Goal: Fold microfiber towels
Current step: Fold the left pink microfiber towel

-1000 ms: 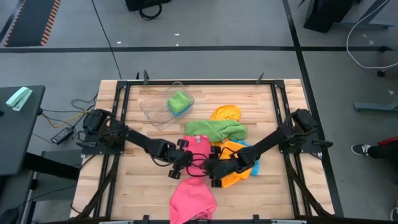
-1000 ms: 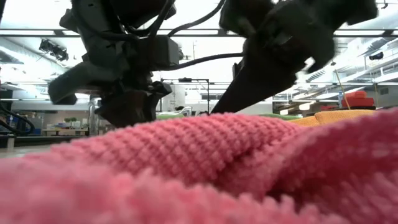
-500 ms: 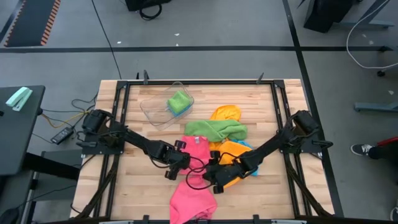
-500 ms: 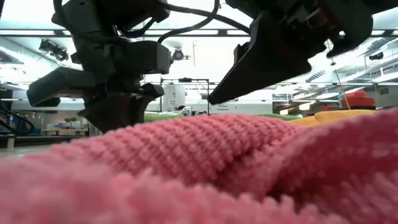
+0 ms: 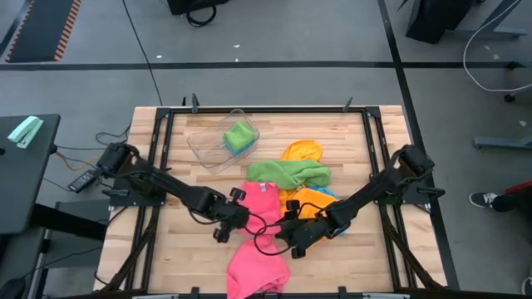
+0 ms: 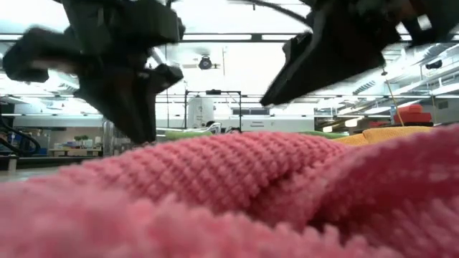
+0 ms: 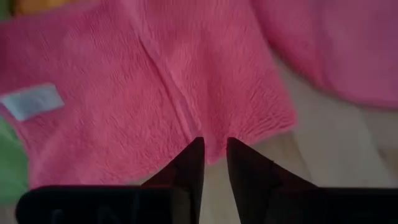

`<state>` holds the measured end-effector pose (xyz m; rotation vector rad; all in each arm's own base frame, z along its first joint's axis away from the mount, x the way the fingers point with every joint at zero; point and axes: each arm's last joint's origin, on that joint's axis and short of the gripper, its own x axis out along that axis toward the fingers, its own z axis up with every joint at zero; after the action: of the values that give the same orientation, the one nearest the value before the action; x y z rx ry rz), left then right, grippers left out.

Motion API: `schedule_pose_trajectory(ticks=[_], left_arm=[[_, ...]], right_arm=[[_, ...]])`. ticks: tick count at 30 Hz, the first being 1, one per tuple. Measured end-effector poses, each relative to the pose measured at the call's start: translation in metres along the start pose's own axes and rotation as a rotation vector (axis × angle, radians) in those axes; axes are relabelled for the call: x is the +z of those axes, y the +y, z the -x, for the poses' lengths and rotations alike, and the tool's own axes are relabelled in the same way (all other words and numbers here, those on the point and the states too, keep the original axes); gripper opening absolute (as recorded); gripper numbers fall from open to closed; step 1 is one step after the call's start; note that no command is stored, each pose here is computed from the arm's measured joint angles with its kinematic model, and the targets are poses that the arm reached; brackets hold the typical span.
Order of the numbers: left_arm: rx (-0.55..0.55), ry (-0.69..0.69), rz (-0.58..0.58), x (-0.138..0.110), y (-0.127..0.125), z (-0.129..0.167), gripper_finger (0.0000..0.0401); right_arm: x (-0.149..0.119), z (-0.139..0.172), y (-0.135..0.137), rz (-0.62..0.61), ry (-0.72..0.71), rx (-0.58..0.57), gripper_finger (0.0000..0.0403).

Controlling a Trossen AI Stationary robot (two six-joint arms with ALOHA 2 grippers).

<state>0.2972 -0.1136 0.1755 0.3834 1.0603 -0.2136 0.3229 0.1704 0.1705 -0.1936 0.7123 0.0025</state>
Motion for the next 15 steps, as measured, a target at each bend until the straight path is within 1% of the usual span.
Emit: schedule_pose_trajectory(ticks=[4,9,12,15], left_arm=[[0.042,-0.043,-0.028,-0.004,0.001,0.003,0.0076],[0.047,-0.107,-0.040,-0.018,-0.004,0.008,0.0068],[0.048,-0.144,-0.032,-0.025,-0.006,0.014,0.0062],[0.057,-0.194,0.021,-0.031,-0.002,0.019,0.0057]], right_arm=[[0.003,0.004,-0.001,-0.002,-0.013,0.001,0.0214],[0.001,-0.002,-0.001,-0.019,-0.005,-0.004,0.0214],[0.000,-0.004,-0.005,-0.044,-0.009,-0.048,0.0214],[0.002,-0.009,-0.018,-0.093,-0.007,-0.115,0.0214]])
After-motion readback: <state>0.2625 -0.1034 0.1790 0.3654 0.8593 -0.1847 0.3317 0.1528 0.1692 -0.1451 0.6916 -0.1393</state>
